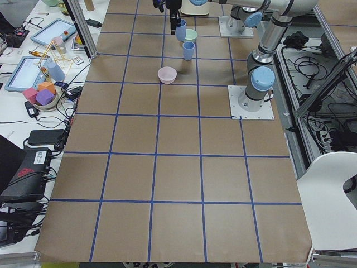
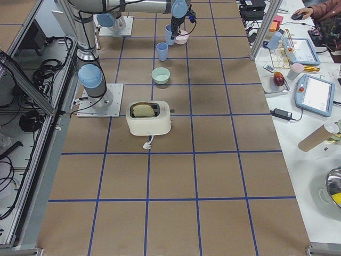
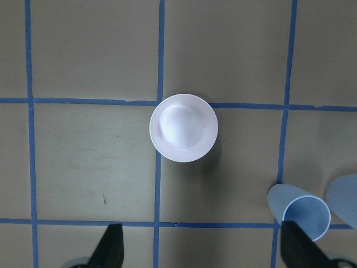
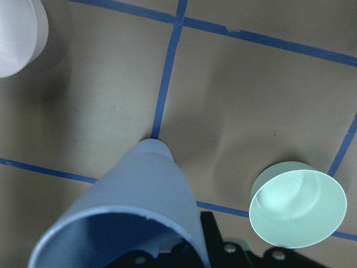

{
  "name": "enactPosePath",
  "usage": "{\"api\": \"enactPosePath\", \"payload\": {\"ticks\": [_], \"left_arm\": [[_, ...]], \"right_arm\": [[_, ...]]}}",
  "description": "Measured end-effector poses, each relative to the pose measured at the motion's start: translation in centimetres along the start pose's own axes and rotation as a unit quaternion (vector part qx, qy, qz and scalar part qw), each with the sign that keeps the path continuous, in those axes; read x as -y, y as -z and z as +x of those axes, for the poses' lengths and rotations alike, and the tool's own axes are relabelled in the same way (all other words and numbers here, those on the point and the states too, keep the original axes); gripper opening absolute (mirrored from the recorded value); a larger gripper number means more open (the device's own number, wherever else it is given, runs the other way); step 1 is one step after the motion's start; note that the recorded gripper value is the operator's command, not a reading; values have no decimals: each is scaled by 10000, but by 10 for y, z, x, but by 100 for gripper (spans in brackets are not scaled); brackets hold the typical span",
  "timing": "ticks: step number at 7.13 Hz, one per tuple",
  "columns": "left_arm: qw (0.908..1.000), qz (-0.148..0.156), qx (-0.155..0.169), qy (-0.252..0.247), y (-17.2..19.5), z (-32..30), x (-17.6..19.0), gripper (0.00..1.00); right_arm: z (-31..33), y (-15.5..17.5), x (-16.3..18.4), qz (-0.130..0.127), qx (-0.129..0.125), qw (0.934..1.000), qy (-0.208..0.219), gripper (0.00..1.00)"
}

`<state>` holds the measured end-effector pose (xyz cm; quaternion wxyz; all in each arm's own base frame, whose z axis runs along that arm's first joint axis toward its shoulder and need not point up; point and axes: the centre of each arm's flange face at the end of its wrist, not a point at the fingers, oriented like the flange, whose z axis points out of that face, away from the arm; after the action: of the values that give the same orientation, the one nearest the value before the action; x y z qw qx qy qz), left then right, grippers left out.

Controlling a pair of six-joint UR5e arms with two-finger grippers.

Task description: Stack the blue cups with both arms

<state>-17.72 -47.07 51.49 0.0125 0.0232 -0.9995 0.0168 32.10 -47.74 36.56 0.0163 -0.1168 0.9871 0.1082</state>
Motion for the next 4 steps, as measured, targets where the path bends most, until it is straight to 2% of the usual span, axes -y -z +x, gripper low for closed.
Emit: {"api": "enactPosePath", "payload": {"ticks": [4], "left_arm": [[10000, -9, 1, 0, 0, 0, -3, 100]], "right_arm": [[-2, -24, -6, -153, -14, 9999, 23, 0]]}}
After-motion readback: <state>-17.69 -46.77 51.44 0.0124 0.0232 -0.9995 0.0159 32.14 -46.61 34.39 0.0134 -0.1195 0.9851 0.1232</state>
